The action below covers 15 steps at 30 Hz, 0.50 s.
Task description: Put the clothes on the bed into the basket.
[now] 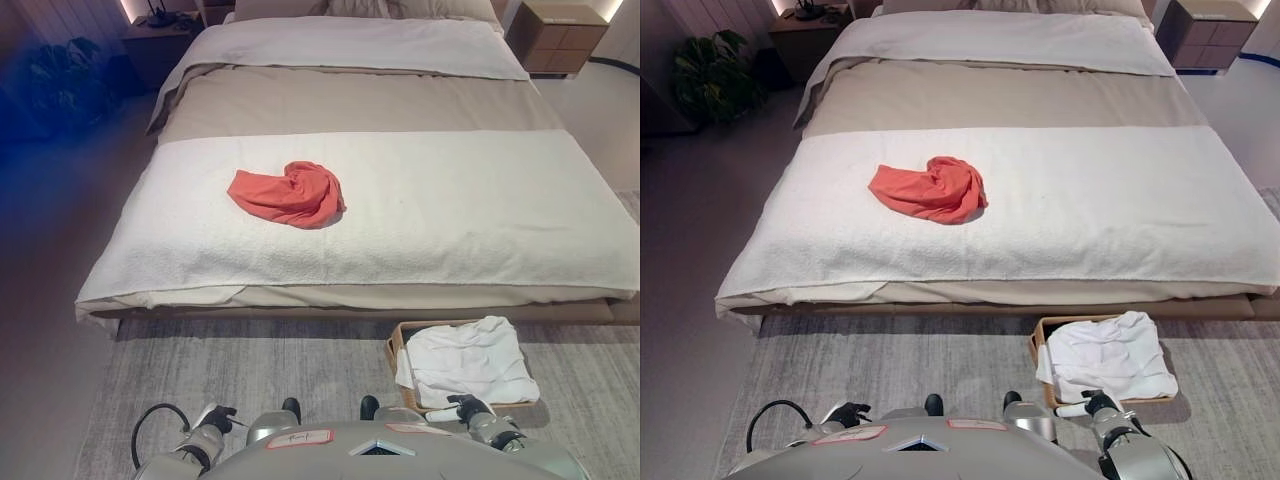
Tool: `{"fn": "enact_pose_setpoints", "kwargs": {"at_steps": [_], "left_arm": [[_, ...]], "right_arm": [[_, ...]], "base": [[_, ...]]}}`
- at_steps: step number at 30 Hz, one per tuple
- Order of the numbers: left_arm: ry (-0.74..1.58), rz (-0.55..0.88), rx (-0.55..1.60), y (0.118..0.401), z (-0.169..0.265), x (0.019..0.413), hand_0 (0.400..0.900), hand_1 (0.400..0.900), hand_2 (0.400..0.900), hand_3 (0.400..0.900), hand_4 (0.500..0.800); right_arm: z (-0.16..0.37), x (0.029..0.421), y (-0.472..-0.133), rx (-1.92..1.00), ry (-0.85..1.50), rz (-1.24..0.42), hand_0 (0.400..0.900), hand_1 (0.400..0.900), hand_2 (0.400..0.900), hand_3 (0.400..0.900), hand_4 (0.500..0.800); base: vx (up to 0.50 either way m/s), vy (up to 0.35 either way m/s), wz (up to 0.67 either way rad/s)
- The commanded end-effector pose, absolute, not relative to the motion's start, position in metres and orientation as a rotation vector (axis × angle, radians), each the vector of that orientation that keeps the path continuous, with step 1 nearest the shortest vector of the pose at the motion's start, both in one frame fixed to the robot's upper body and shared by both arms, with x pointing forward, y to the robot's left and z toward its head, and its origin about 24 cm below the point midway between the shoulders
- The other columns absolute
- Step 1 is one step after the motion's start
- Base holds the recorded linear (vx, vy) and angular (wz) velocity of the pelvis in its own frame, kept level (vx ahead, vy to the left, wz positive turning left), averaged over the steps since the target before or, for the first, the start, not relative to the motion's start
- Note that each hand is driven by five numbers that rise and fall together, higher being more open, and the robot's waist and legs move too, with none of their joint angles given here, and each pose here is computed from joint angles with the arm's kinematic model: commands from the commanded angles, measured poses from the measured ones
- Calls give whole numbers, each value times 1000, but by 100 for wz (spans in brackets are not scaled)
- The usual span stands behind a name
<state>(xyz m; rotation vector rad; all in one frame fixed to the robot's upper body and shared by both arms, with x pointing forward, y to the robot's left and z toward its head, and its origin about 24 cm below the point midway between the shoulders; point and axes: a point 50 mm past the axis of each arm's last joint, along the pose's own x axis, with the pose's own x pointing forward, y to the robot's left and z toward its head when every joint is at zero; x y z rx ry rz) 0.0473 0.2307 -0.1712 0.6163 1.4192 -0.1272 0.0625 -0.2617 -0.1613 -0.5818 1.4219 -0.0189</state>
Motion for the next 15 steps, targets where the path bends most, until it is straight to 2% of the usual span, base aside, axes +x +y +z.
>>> {"fn": "enact_pose_setpoints", "kwargs": {"at_steps": [1,15], "left_arm": [[1425,-92,667,245,-167,57,900,900,900,900,800],[1425,-95,670,244,-167,57,900,900,900,900,800]], "right_arm": [[-159,76,-262,-614,1401,-27,900,900,900,900,800],[-160,74,-260,-621,1404,-28,900,900,900,900,800]], "base": [[0,0,0],[-1,-2,1]]}}
